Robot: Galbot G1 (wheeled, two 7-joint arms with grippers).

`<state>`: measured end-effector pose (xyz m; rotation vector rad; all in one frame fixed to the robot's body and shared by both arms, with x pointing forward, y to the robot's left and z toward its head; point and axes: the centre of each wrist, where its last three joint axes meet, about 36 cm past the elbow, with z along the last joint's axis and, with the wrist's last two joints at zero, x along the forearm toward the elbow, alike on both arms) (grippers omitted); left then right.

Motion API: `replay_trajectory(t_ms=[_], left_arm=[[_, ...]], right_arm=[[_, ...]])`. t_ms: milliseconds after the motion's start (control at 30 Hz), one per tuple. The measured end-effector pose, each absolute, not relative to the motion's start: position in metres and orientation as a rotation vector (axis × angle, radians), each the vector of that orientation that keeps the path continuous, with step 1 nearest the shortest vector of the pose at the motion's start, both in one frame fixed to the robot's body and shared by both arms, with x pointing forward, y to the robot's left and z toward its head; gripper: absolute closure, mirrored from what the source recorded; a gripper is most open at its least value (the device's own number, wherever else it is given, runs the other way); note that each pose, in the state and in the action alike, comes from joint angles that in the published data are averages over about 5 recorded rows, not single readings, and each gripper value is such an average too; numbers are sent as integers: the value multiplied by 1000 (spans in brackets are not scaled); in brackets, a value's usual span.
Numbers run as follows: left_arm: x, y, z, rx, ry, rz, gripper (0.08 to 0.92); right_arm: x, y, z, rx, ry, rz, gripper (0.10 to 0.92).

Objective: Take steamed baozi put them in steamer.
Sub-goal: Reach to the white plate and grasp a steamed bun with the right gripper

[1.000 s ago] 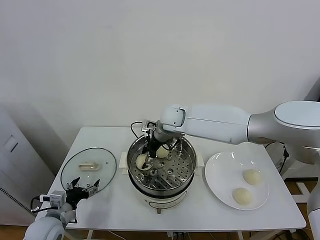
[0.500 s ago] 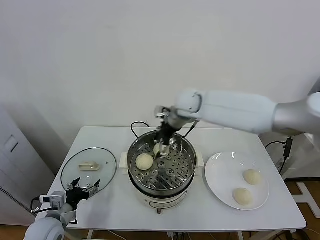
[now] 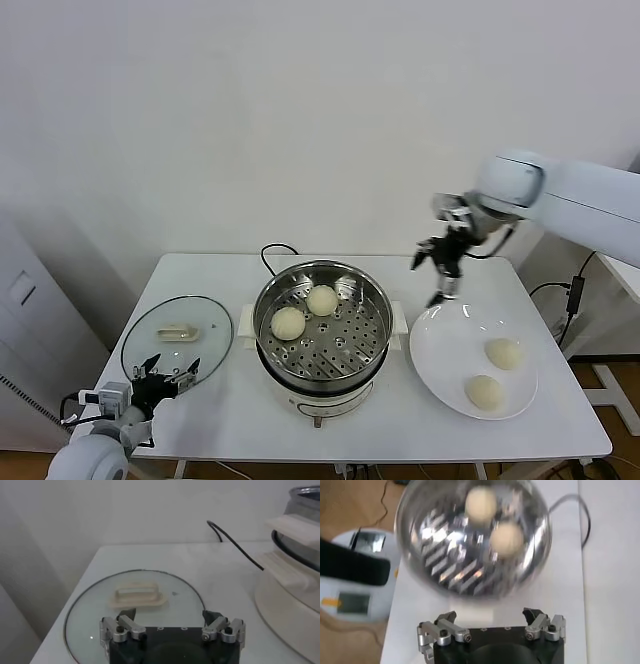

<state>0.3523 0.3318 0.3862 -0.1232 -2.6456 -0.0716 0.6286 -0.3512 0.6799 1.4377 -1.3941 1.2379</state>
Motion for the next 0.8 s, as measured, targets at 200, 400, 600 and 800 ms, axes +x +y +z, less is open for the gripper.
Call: replay_trajectory(t_ms=[200, 400, 600, 800], left_arm=[[352, 332, 387, -123, -2646, -71, 177], [351, 331, 386, -123, -2644, -69, 177], [350, 331, 385, -122, -2642, -68, 177], [349, 330, 383, -122, -2638, -69, 177]], right_arm=[[616, -392, 647, 1437, -1333, 1247, 200], [608, -411, 614, 1449, -1273, 1266, 200], [600, -421, 582, 1460, -1227, 1270, 200], [593, -427, 551, 1468, -1200, 1267, 200]])
